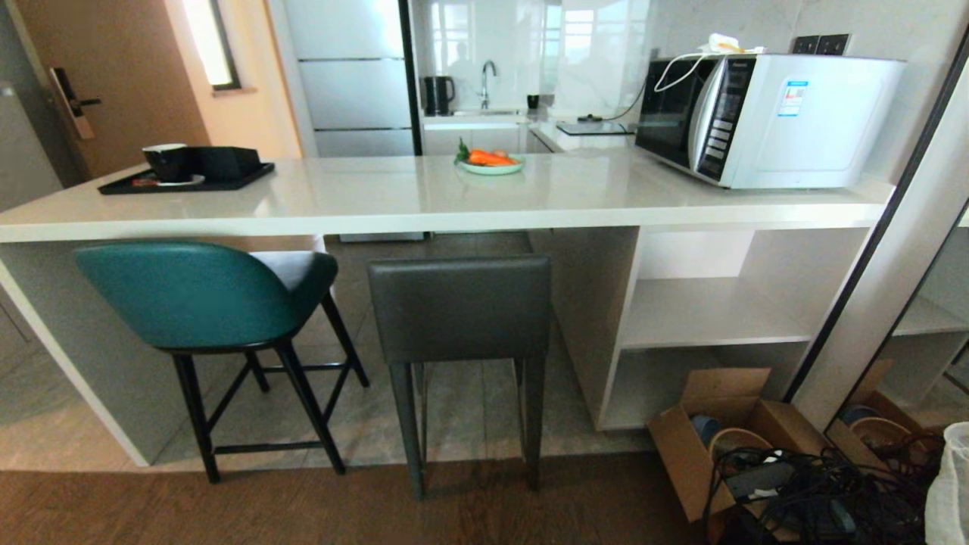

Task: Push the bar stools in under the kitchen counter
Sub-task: Pull the gray chair out from under the dining table

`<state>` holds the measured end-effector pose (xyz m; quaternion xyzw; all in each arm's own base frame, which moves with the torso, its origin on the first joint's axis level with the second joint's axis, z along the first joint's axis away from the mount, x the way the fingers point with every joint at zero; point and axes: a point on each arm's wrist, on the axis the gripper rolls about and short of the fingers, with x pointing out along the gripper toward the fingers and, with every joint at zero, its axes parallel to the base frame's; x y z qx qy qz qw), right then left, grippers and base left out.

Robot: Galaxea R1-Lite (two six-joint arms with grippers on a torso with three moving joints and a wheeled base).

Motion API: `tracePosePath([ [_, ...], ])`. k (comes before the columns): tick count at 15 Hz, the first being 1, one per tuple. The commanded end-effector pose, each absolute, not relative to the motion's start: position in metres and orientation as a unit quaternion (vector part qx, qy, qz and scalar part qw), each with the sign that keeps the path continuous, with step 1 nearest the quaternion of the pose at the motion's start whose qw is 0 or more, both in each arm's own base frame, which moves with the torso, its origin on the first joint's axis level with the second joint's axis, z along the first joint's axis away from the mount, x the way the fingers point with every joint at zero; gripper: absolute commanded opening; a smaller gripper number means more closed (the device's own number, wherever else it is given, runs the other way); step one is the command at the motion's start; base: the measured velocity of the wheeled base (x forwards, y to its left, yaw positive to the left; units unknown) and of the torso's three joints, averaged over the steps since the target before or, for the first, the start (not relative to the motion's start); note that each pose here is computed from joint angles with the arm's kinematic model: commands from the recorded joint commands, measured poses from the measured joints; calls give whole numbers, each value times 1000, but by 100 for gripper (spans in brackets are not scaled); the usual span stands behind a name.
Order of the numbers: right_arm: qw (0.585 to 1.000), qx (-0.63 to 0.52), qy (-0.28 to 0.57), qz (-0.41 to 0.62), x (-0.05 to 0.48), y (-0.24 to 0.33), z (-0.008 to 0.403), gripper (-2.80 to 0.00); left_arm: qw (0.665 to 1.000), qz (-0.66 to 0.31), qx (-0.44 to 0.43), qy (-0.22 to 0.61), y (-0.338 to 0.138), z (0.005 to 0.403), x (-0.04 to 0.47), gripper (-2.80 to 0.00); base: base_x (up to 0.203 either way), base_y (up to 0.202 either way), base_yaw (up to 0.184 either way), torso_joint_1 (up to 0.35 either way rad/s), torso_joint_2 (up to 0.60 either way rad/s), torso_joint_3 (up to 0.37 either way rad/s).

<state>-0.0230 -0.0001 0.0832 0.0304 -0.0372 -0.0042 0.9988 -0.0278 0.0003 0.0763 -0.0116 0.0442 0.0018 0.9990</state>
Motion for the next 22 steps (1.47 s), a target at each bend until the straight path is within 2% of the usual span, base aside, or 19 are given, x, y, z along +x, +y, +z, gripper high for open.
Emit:
tracePosePath([
  [1, 999, 31, -23, -5, -21, 0, 76, -280, 999, 2, -12, 45, 0, 76, -28, -280, 0, 0, 0, 0, 0, 0],
  [22, 999, 30, -24, -5, -21, 0, 76, -280, 999, 3, -12, 45, 0, 76, -28, -280, 0, 0, 0, 0, 0, 0],
])
